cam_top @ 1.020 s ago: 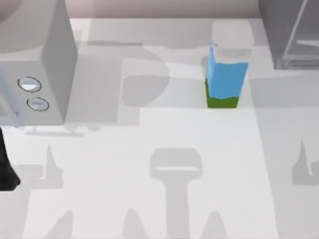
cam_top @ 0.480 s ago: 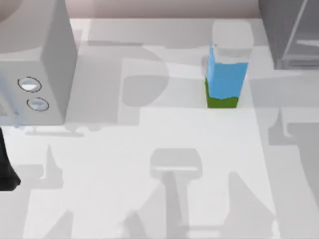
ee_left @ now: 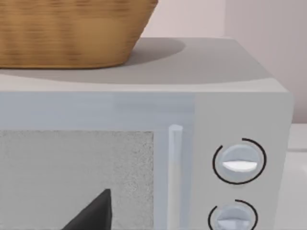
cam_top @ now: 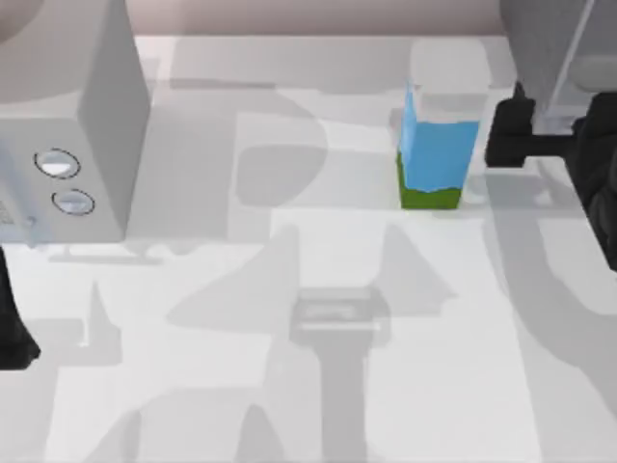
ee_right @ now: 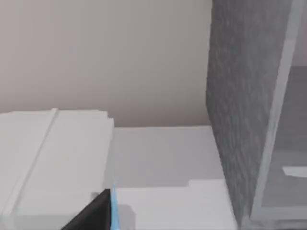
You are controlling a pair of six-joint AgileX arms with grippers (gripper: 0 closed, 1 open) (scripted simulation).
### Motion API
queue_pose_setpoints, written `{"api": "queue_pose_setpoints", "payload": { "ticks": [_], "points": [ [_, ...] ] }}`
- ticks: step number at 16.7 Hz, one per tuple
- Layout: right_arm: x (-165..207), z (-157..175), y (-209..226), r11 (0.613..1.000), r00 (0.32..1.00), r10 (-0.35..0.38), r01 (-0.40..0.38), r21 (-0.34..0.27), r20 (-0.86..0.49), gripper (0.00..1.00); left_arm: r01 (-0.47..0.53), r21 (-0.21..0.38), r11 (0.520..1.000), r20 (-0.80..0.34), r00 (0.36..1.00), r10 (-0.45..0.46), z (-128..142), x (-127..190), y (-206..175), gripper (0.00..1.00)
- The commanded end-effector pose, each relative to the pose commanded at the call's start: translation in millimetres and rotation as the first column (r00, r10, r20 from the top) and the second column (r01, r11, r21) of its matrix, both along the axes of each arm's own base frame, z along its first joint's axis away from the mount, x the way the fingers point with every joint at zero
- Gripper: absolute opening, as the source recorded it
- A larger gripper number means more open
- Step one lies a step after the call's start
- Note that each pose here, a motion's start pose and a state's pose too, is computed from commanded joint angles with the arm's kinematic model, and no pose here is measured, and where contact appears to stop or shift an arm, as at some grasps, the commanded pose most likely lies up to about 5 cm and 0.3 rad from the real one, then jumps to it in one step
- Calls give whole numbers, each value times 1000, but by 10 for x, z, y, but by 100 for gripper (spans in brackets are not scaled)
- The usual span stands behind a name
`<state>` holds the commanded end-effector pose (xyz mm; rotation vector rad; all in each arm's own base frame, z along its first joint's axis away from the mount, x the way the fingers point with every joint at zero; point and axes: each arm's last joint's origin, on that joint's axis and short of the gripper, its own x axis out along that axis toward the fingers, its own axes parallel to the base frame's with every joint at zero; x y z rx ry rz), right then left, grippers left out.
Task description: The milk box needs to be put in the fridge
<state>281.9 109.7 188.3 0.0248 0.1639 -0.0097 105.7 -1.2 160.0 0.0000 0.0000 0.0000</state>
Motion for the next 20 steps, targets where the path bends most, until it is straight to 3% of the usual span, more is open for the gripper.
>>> {"api": "queue_pose_setpoints", "payload": {
  "ticks": [5,10,20],
  "points": [
    [371,-558,543,1000,1000,1,-1,-11,-23,100,0,0,1000,0,1000,0,0,0,0,100],
    [474,-1001,850,1000,999,2,-2,-20,-35,100,0,0,1000,0,1000,0,0,0,0,100],
    [565,-1076,881,1000,999,1,-2,-22,-38,100,0,0,1000,0,1000,0,0,0,0,100]
  ]
}}
